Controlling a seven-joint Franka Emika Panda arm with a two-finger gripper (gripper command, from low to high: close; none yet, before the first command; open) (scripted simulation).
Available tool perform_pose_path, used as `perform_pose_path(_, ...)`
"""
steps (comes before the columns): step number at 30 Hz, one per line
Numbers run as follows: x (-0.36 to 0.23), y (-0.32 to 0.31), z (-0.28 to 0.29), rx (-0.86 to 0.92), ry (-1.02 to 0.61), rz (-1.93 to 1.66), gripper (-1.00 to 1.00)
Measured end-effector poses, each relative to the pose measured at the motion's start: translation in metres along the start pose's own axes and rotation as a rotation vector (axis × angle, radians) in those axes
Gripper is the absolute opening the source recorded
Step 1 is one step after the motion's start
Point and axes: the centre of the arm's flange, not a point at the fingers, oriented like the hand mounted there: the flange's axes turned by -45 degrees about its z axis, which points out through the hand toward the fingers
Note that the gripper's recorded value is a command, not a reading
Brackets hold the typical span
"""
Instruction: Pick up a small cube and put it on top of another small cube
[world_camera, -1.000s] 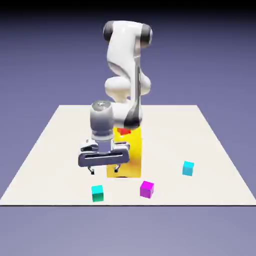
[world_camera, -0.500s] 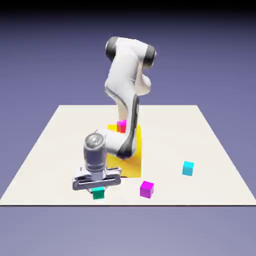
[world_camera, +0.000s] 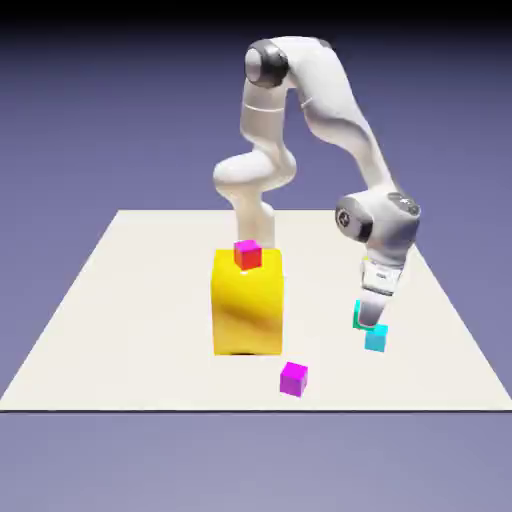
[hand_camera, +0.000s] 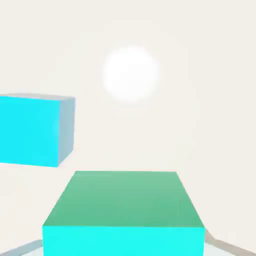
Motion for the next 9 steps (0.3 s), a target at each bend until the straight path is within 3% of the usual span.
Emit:
perform_pose_path(5,0.0,0.005,0.061,0.001,-0.001,0.012,-1.0)
perform_pose_path(6,0.0,0.004,0.07,0.001,-0.001,0.012,1.0)
perform_pose_path(9,0.0,0.005,0.055,0.0,-0.001,0.012,1.0)
